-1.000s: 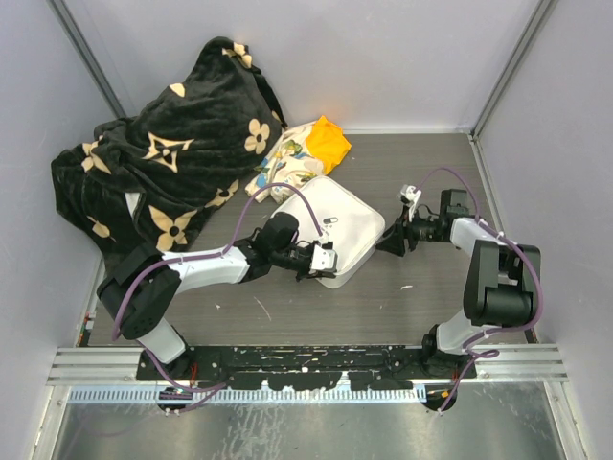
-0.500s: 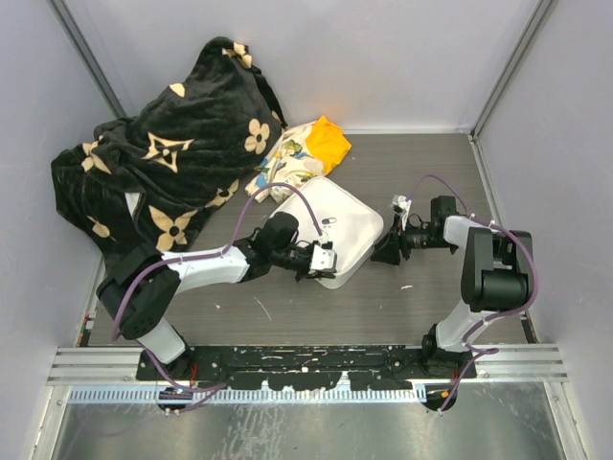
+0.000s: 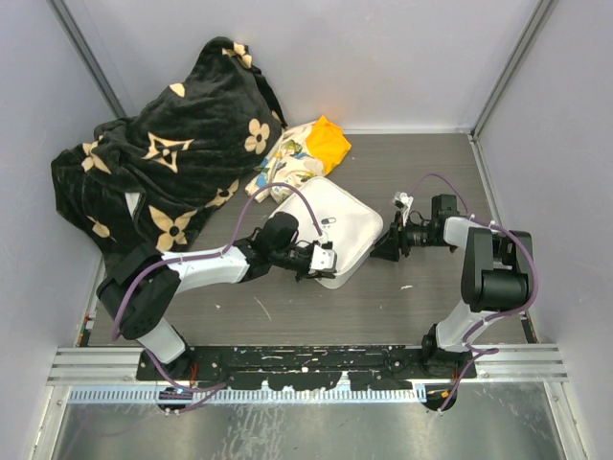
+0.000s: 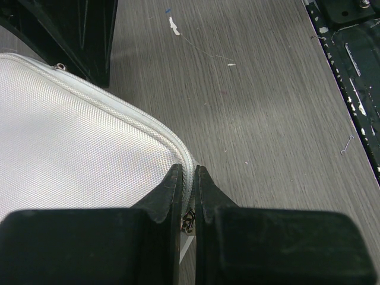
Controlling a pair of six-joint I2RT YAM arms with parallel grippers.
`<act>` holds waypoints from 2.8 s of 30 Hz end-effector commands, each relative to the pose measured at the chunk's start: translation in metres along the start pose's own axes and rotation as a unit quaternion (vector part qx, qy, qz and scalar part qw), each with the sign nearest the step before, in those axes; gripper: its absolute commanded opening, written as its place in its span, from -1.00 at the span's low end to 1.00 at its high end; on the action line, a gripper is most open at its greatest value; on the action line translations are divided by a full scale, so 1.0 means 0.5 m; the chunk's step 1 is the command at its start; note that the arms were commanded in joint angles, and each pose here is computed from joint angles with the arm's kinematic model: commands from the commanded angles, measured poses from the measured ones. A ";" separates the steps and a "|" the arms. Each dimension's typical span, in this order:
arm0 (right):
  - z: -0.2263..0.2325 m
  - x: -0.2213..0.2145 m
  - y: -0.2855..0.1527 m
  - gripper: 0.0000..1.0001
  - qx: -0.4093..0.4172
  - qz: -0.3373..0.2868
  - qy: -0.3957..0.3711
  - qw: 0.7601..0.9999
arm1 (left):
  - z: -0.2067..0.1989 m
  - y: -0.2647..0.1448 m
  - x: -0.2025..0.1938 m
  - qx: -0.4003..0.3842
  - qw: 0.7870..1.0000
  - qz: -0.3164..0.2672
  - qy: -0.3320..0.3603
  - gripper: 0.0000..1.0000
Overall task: Organize the medicine kit
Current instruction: Zip the medicine box at the center of the board.
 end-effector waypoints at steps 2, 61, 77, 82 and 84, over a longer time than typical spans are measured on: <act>-0.009 0.054 -0.006 0.08 -0.022 -0.037 -0.040 0.998 | -0.033 -0.003 -0.024 -0.037 0.998 0.021 -0.041 -1.00; 0.020 0.050 -0.013 -0.86 -0.003 -0.019 -0.057 0.998 | -0.032 -0.002 -0.029 -0.032 0.998 0.025 -0.039 -1.00; 0.063 0.047 -0.007 -0.98 -0.037 0.022 -0.140 0.989 | -0.004 0.035 -0.031 0.087 0.991 0.050 -0.091 -0.99; 0.076 0.039 -0.002 -0.99 -0.022 0.039 -0.149 0.988 | 0.001 0.047 -0.047 0.135 0.984 0.069 -0.092 -1.00; 0.080 0.037 -0.001 -0.99 -0.017 0.042 -0.150 0.988 | 0.008 0.049 -0.051 0.160 0.979 0.073 -0.101 -0.99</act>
Point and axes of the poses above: each gripper's point midway between its finger pads, its own y axis out along the fingers, its own z axis along the line the jaws close on, x = y × z, the point moved 9 cm from there along -y, back along the fingers, and after that the axes turned 1 degree about -y, right-handed, at the moved point
